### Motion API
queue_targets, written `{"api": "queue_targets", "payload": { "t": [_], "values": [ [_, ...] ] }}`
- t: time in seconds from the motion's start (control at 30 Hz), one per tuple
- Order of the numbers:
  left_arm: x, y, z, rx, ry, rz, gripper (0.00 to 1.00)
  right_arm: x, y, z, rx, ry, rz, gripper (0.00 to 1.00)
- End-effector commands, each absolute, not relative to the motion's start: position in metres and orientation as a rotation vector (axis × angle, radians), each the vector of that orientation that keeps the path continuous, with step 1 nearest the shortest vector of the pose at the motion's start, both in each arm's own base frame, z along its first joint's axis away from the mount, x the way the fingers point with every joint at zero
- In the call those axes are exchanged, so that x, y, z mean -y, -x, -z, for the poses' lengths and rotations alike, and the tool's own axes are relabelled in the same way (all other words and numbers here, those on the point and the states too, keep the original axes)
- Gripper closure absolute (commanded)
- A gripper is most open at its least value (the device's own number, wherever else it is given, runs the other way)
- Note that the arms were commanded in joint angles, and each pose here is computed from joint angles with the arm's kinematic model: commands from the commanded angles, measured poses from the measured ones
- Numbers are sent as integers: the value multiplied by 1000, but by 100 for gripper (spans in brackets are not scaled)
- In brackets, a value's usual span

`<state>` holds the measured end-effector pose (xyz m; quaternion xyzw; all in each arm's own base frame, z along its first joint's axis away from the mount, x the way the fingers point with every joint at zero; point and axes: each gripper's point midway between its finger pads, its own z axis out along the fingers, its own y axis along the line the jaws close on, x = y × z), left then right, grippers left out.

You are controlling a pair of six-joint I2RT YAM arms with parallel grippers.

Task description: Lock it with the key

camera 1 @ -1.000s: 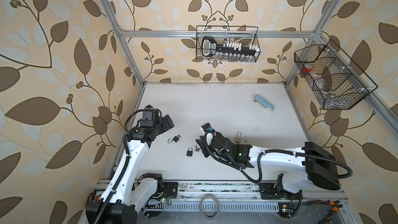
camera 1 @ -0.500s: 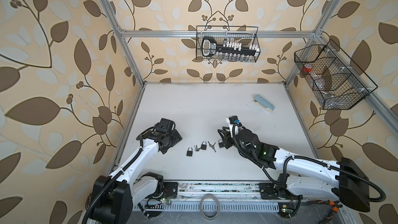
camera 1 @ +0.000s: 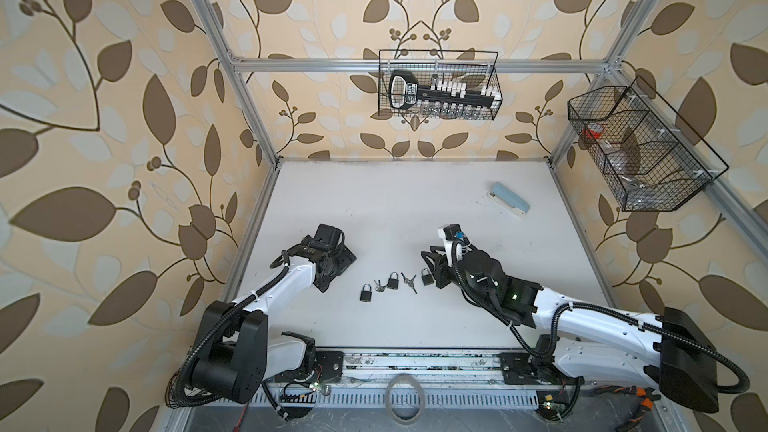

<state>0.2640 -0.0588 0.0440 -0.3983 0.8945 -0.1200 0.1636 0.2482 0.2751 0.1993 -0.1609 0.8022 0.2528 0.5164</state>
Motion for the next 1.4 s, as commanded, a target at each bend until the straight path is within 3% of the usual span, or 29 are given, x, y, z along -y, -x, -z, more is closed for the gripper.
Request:
{"api": "queue_targets", "payload": {
  "t": [0.0,0.8,0.93,1.07,1.37],
  "values": [
    [57,-276,-46,-2498,1178,364,8,-268,-244,-190,-1945,402,-588,68],
    [44,-317,-24,-2541,1169,299,11,-253,-239,-192,-1949,387,-560,68],
    [34,-307,-27,-2531,1182,227,13,-252,-238,-190,-1953,378,-566,67],
    [30,-296,-27,-2570,1174,166,22,-253,-238,-187,-1959,380,-568,67],
    [28,-252,-28,-2615,1133,30,24,-254,-239,-182,-1968,379,-570,68]
  ]
}}
